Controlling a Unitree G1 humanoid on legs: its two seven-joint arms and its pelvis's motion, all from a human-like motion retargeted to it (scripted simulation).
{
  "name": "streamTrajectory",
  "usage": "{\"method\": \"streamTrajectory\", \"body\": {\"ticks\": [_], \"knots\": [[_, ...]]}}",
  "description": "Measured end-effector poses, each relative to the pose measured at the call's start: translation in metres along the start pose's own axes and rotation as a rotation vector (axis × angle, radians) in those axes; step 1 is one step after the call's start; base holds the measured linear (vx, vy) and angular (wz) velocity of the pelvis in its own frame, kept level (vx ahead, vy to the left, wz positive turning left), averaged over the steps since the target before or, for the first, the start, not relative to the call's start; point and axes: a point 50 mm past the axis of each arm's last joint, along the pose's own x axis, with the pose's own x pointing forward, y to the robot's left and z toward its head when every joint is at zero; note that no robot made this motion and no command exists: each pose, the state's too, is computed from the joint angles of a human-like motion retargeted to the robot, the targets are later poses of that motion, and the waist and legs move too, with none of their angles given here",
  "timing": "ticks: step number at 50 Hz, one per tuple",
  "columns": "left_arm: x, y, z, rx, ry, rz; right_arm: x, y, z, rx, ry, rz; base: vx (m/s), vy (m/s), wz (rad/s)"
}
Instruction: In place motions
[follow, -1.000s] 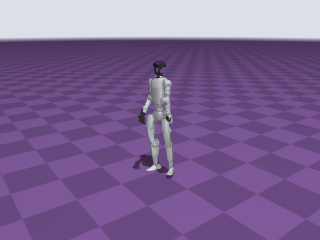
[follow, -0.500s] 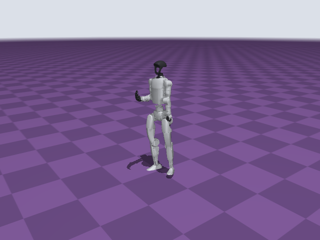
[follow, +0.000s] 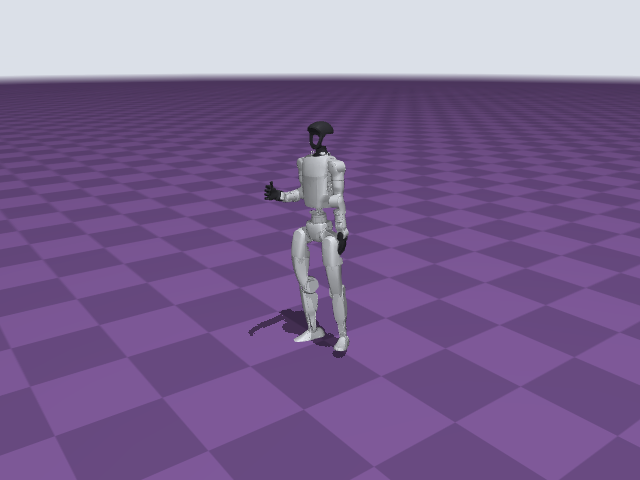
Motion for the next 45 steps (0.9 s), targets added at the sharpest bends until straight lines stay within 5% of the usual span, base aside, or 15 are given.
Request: {"method": "streamTrajectory", "body": {"ticks": [20,34,38,45], "knots": [[-0.005,0.006,0.029,0.055,-0.275,-0.070,-0.097,-0.012,-0.067,-0.511,0.485,0.383,-0.05,-0.08,0.01],[-0.005,-0.005,0.043,0.040,-0.292,-0.057,-0.187,-0.060,-0.157,-0.771,1.190,0.174,-0.10,-0.07,0.14],[-0.002,-0.003,0.035,0.025,-0.277,-0.016,-0.265,-0.060,-0.165,-0.707,1.672,0.031,-0.04,0.04,0.30],[0.000,0.012,0.014,-0.021,-0.220,0.076,-0.364,-0.024,-0.134,-0.213,2.189,-0.258,0.00,0.05,0.26]]}}
